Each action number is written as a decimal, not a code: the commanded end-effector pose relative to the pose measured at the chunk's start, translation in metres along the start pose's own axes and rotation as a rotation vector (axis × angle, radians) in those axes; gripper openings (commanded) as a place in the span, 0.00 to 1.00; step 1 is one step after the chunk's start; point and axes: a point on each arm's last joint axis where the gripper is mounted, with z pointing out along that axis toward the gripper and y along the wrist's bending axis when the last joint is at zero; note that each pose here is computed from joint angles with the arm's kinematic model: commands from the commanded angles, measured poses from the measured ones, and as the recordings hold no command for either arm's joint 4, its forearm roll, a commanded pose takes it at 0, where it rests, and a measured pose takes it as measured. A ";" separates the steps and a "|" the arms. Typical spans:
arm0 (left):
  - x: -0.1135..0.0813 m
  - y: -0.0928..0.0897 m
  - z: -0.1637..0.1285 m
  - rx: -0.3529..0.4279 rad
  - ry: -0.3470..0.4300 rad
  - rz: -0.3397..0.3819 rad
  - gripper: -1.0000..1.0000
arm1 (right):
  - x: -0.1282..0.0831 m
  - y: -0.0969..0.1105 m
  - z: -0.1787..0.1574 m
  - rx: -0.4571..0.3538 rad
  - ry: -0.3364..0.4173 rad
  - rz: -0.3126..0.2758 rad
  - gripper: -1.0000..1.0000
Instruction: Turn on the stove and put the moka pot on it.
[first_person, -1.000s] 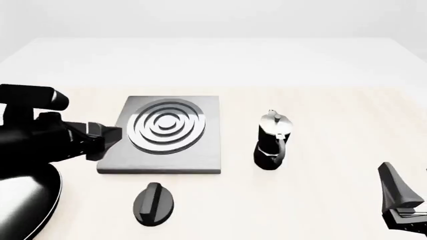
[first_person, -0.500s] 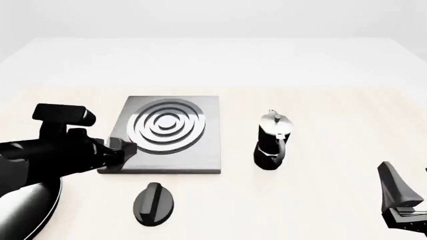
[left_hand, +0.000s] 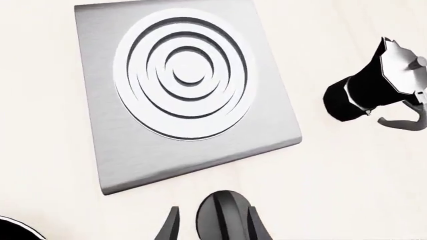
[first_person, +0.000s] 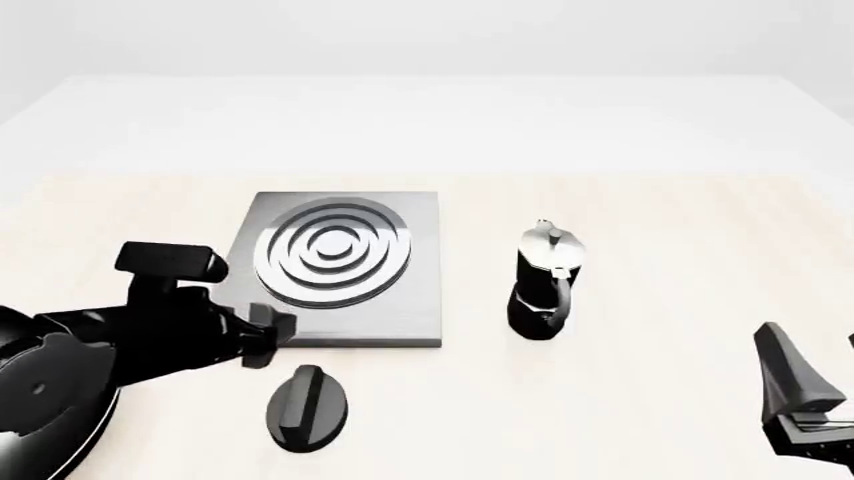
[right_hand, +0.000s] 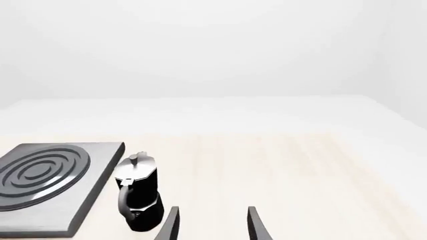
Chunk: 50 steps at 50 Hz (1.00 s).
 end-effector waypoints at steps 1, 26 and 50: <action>0.010 -0.002 0.012 0.007 0.026 -0.003 1.00 | 0.000 0.000 0.001 -0.002 0.003 0.002 1.00; 0.022 -0.013 0.047 0.035 0.079 -0.046 1.00 | 0.000 0.000 0.006 -0.005 0.013 0.013 1.00; 0.034 -0.012 0.058 0.030 0.108 -0.042 1.00 | 0.000 0.000 0.006 -0.006 0.017 0.017 1.00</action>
